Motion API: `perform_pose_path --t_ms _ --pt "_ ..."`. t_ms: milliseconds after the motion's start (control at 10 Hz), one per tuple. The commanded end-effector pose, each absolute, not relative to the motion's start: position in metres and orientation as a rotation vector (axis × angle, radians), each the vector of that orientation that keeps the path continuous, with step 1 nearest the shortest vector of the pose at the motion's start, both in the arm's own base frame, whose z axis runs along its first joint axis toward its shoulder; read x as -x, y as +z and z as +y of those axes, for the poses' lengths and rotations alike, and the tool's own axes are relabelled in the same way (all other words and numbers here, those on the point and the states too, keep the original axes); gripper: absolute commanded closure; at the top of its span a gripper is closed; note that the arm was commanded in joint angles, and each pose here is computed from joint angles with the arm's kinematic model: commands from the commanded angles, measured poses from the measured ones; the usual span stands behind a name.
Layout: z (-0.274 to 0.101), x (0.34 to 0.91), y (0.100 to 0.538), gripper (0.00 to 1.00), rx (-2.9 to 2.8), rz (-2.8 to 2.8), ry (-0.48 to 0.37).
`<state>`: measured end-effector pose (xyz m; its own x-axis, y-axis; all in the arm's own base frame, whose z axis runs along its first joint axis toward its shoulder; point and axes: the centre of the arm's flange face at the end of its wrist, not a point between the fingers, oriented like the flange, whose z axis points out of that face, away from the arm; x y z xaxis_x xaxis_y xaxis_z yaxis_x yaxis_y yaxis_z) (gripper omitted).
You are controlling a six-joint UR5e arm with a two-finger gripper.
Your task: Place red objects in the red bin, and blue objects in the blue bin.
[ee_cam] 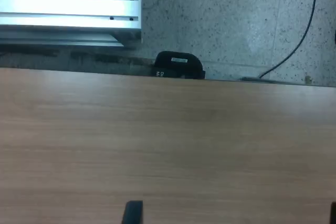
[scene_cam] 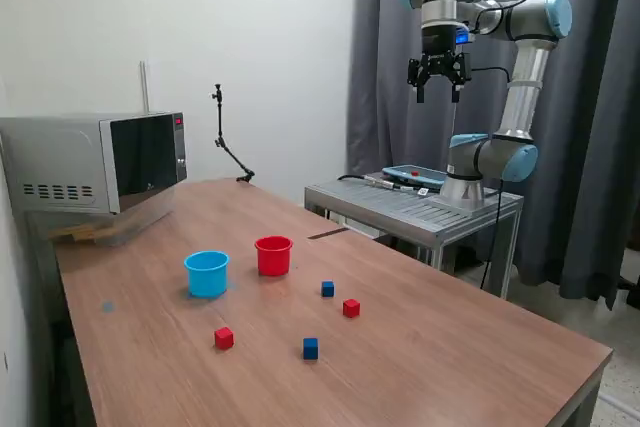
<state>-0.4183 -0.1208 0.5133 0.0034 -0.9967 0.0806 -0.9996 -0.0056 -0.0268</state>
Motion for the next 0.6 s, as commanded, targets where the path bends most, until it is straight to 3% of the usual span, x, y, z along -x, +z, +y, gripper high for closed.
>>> perform_pose_path --t_ms 0,200,400,500 --pt "-0.12 0.419 0.515 0.0 -2.192 -2.187 0.111" --pt "-0.12 0.422 0.516 0.0 -2.188 -2.183 0.103" --pt "-0.108 0.451 0.527 0.0 -2.119 -2.153 -0.029" --pt "-0.092 0.47 0.521 0.0 -2.076 -2.177 -0.036"
